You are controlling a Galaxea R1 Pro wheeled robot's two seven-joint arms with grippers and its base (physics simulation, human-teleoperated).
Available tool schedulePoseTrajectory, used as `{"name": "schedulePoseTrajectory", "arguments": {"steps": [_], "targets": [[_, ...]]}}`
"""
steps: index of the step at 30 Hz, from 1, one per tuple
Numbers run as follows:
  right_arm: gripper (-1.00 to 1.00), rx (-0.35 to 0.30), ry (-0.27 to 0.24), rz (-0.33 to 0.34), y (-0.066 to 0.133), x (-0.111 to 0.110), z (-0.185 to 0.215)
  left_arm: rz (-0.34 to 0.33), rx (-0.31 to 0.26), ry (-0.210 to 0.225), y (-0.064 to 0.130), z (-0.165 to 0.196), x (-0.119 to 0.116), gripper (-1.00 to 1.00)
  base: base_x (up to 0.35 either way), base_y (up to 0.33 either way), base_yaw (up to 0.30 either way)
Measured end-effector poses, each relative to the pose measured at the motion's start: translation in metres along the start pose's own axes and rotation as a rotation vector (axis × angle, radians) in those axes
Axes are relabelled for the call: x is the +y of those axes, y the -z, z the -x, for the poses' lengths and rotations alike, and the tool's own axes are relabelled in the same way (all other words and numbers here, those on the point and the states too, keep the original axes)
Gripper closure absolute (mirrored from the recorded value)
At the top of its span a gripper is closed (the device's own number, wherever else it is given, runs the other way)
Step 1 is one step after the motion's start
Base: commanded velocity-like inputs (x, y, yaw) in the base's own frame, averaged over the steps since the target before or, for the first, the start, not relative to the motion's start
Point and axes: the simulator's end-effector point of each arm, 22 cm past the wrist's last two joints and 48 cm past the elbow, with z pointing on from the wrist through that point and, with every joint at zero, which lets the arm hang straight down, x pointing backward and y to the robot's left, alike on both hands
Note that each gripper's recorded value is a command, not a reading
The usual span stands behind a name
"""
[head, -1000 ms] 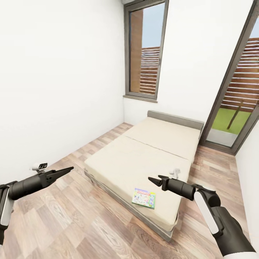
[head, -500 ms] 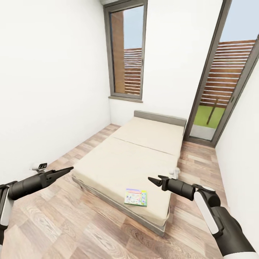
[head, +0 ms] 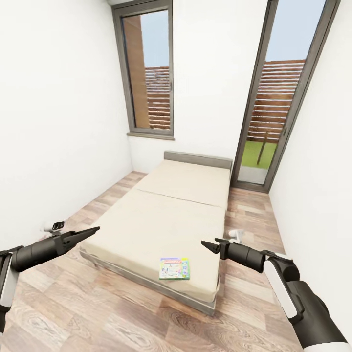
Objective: Put all the toys in the child's room - the three board games (two on the bed and one on the table), the two jigsaw puzzles on the table, and the tennis ball on the table - inside the toy box on the table in the child's room.
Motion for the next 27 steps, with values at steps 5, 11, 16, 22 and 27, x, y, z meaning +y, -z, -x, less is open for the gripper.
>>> {"name": "schedulePoseTrajectory", "arguments": {"steps": [5,11,16,22,27], "targets": [[-1.00,-0.001,0.002,0.000,0.0002,0.0008,0.0006,-0.001,0.000,-0.002,0.0000,0.0005,-0.0008,-1.00,0.000,0.024,-0.279],[-1.00,-0.003,0.005,0.001,0.0006,0.0016,0.0016,-0.001,-0.001,-0.004,0.0001,0.0011,-0.0018,-1.00,0.000,0.090,-0.279],[-1.00,-0.004,0.007,0.003,0.0009,0.0030,0.0025,-0.002,-0.002,-0.007,0.0003,0.0019,-0.0030,-1.00,0.000,0.235,-0.279],[-1.00,-0.006,0.010,0.003,0.0016,0.0042,0.0039,-0.003,-0.003,-0.010,0.0007,0.0030,-0.0046,-1.00,0.000,0.141,-0.279],[-1.00,-0.007,0.013,0.003,0.0023,0.0051,0.0052,-0.005,-0.005,-0.013,0.0007,0.0040,-0.0063,-1.00,0.000,0.030,-0.278]]}}
